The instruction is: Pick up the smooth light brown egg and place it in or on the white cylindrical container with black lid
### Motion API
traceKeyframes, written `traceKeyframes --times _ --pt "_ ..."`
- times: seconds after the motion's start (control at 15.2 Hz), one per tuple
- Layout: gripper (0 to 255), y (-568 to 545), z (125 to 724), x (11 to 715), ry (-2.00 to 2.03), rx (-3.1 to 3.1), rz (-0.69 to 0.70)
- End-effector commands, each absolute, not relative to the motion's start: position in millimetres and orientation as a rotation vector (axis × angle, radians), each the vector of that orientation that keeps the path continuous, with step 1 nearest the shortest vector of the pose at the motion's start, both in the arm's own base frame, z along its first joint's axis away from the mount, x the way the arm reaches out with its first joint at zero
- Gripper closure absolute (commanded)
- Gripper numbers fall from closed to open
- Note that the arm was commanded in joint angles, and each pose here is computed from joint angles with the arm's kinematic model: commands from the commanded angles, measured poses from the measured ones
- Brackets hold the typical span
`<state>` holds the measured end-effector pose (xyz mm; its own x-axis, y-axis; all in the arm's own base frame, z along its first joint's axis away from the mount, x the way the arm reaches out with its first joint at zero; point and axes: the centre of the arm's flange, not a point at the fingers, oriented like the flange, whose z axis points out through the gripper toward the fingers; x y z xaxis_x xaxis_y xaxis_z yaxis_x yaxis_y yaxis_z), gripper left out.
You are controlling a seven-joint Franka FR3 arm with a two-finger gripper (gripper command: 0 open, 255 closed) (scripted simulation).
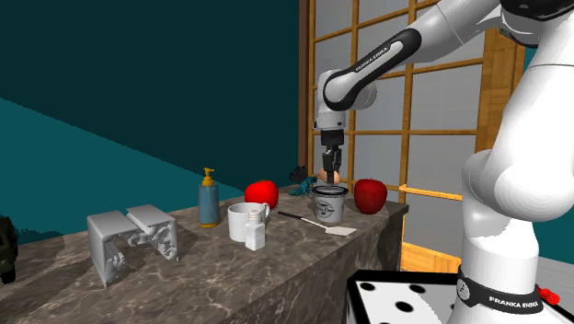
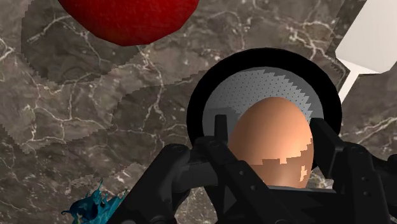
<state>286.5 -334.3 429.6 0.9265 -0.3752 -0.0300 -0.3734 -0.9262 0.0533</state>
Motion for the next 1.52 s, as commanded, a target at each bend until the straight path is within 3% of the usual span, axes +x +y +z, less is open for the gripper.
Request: traceKeyframes --times 0.0,0.46,0.53,1.45 --pt "255 -334.4 422.7 285.1 -0.590 3.037 -0.060" --pt "255 -334.5 422.7 285.2 -0.590 3.037 -0.060" --pt "0 -334.5 422.7 285.2 -0.590 3.037 -0.060" --pt "0 -332.5 472.6 287.5 -0.590 3.037 -0.060"
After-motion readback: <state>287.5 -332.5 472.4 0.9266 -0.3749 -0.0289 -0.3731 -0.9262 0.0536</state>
